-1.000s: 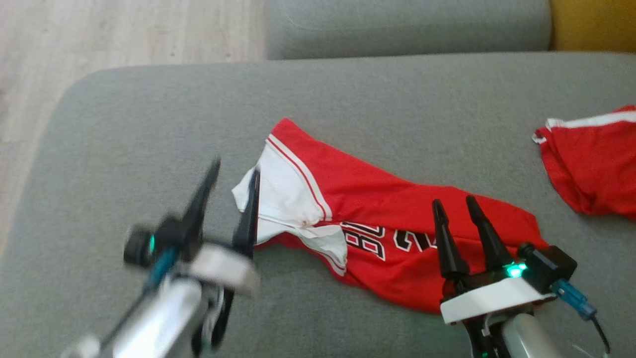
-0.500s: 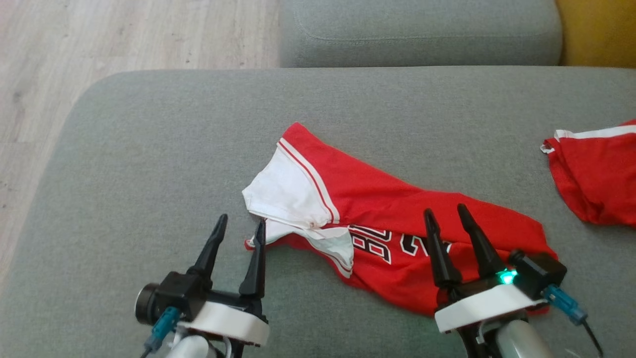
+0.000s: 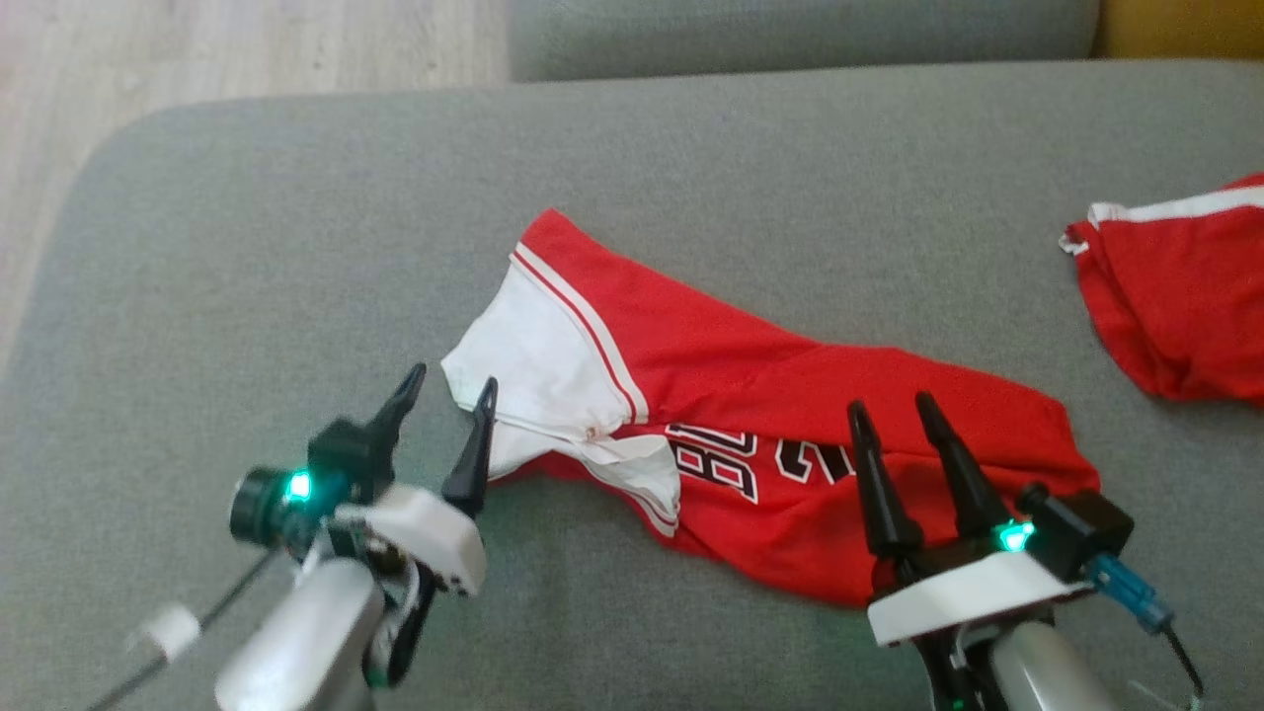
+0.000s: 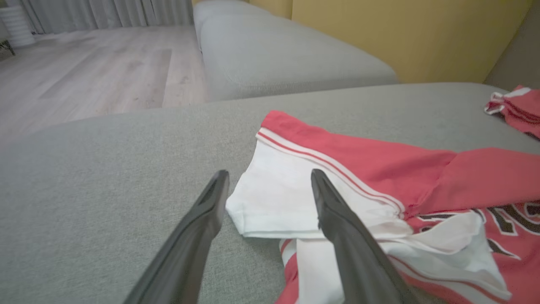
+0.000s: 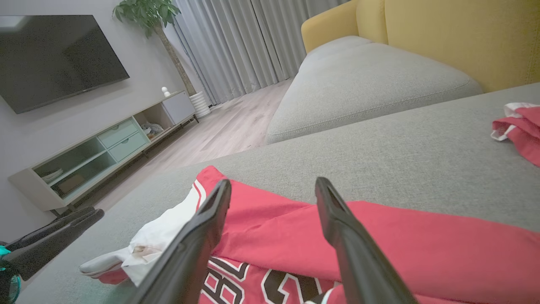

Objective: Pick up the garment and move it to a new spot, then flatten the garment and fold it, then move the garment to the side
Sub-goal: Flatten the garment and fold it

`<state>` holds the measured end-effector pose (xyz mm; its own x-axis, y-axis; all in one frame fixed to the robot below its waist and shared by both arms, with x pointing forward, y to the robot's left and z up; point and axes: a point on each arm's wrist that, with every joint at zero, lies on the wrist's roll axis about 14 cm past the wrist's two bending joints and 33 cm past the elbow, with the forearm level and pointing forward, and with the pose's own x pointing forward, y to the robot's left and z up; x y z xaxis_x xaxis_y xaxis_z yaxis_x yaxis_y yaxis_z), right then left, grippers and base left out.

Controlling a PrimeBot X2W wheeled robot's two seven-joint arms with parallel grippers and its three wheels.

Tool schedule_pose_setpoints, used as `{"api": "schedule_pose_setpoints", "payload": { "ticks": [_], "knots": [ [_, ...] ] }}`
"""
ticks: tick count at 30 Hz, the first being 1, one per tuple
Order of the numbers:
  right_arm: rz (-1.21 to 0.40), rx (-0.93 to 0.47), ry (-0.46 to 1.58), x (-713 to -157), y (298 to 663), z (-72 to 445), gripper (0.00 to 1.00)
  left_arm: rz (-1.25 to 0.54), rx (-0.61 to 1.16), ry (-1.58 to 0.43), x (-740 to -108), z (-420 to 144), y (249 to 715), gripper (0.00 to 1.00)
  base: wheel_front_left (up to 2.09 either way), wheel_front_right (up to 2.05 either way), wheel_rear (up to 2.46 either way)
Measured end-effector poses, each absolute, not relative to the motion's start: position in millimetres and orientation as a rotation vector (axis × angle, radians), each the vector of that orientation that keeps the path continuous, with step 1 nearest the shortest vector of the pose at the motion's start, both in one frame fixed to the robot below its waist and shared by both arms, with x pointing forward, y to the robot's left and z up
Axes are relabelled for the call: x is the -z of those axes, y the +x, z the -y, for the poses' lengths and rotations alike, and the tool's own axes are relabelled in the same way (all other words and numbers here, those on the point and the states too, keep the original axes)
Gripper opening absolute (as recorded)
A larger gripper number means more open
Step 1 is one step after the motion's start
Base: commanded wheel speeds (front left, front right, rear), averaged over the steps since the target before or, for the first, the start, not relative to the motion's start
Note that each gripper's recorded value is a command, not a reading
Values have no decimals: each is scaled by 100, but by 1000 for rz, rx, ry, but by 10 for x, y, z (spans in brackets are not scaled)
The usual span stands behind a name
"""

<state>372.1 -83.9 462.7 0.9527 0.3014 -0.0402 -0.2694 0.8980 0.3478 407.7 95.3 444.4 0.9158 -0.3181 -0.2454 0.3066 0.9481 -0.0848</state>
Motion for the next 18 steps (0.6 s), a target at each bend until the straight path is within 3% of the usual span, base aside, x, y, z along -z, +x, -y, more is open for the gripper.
{"api": "schedule_pose_setpoints", "payload": {
  "ticks": [6,18],
  "knots": [
    [-109,-282,341,-4552,3841,879,100,-472,318,36,-4018,-1063,4324,100,0,0,0],
    [-133,-231,339,-4439,3881,1034,100,-609,366,81,-3648,-970,4467,100,0,0,0]
  ]
}}
